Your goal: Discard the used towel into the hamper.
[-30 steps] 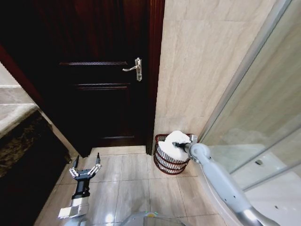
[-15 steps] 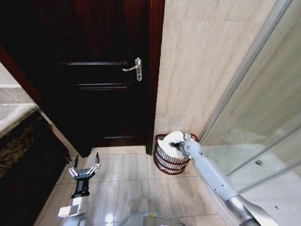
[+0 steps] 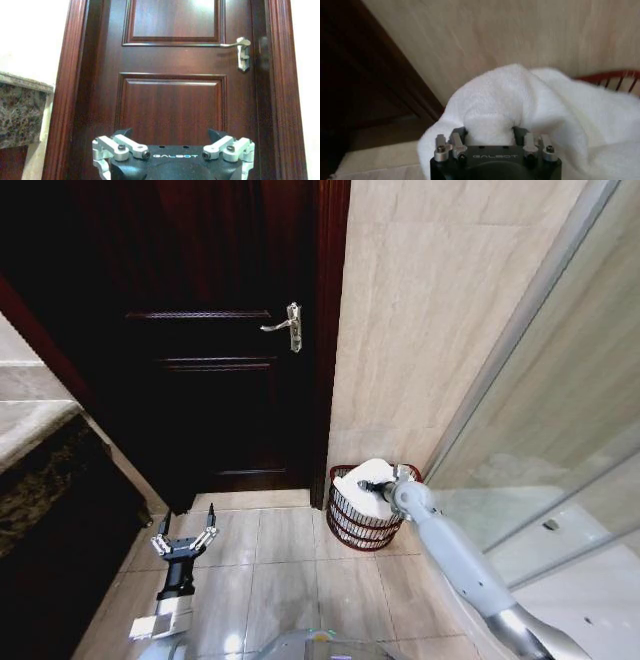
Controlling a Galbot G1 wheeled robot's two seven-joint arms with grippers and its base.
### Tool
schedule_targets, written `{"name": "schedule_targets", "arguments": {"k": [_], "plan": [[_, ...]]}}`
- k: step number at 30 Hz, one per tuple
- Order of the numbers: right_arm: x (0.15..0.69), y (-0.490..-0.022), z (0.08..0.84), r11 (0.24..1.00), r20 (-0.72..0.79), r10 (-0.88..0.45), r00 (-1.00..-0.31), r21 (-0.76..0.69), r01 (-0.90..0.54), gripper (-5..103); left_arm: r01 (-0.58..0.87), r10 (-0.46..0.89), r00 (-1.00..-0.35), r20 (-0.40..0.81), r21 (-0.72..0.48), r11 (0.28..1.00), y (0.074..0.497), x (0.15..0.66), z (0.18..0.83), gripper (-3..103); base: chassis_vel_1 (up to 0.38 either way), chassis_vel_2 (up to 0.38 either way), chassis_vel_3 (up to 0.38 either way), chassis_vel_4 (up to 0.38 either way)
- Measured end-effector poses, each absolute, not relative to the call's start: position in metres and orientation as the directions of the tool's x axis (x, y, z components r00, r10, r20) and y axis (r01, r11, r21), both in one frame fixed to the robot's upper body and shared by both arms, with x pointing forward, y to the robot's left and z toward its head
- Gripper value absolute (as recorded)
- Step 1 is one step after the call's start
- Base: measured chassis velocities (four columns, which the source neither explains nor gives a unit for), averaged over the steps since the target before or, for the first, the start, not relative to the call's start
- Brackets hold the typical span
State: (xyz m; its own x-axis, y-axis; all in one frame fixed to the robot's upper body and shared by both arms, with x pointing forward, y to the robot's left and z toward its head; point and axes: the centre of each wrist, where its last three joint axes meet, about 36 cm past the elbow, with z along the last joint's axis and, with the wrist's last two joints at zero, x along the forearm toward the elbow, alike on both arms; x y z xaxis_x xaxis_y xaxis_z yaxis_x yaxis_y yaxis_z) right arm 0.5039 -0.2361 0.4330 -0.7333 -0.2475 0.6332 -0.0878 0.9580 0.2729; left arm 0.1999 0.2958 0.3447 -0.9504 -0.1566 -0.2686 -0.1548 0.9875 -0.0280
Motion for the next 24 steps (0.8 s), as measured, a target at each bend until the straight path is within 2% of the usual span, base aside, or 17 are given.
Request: {"name": "schedule_targets", "arguments": {"k": [1,3,4,5,7,8,9,10,16,24], "plan": [[0.504,-0.236,0.433,0.958,0.633,-0.248,-0.733,0.273,-0.088,62,-0.155,-0.157,-0.950,-0.269,-0.028,0.988,0.296,0.200,0.345,100,0.000,0.000,0.000,0.000],[0.491,-0.236,0.444,0.957,0.608,-0.256,-0.752,0.270,-0.107,73,-0.152,-0.153,-0.951,-0.269,-0.027,0.988,0.294,0.200,0.345,100,0.000,0.000,0.000,0.000],[0.482,-0.235,0.450,0.956,0.594,-0.262,-0.760,0.268,-0.120,73,-0.149,-0.151,-0.951,-0.270,-0.027,0.988,0.293,0.201,0.345,100,0.000,0.000,0.000,0.000],[0.474,-0.235,0.455,0.955,0.583,-0.267,-0.767,0.265,-0.131,84,-0.147,-0.149,-0.951,-0.270,-0.027,0.989,0.293,0.201,0.345,100,0.000,0.000,0.000,0.000],[0.468,-0.234,0.459,0.955,0.576,-0.271,-0.771,0.264,-0.139,84,-0.146,-0.148,-0.951,-0.271,-0.027,0.989,0.292,0.202,0.345,100,0.000,0.000,0.000,0.000],[0.463,-0.233,0.462,0.954,0.569,-0.275,-0.775,0.263,-0.145,90,-0.144,-0.146,-0.951,-0.271,-0.027,0.989,0.291,0.202,0.345,100,0.000,0.000,0.000,0.000],[0.459,-0.232,0.465,0.953,0.563,-0.278,-0.778,0.263,-0.150,90,-0.144,-0.146,-0.951,-0.271,-0.027,0.989,0.291,0.202,0.345,100,0.000,0.000,0.000,0.000],[0.445,-0.229,0.473,0.951,0.547,-0.288,-0.786,0.263,-0.165,98,-0.142,-0.144,-0.952,-0.271,-0.027,0.989,0.289,0.203,0.345,100,0.000,0.000,0.000,0.000],[0.423,-0.221,0.472,0.942,0.557,-0.315,-0.769,0.282,-0.182,100,-0.139,-0.142,-0.951,-0.273,-0.028,0.990,0.288,0.206,0.346,100,0.000,0.000,0.000,0.000],[0.436,-0.203,0.435,0.932,0.612,-0.335,-0.717,0.326,-0.158,100,-0.124,-0.127,-0.954,-0.270,-0.028,0.992,0.282,0.211,0.345,100,0.000,0.000,0.000,0.000]]}}
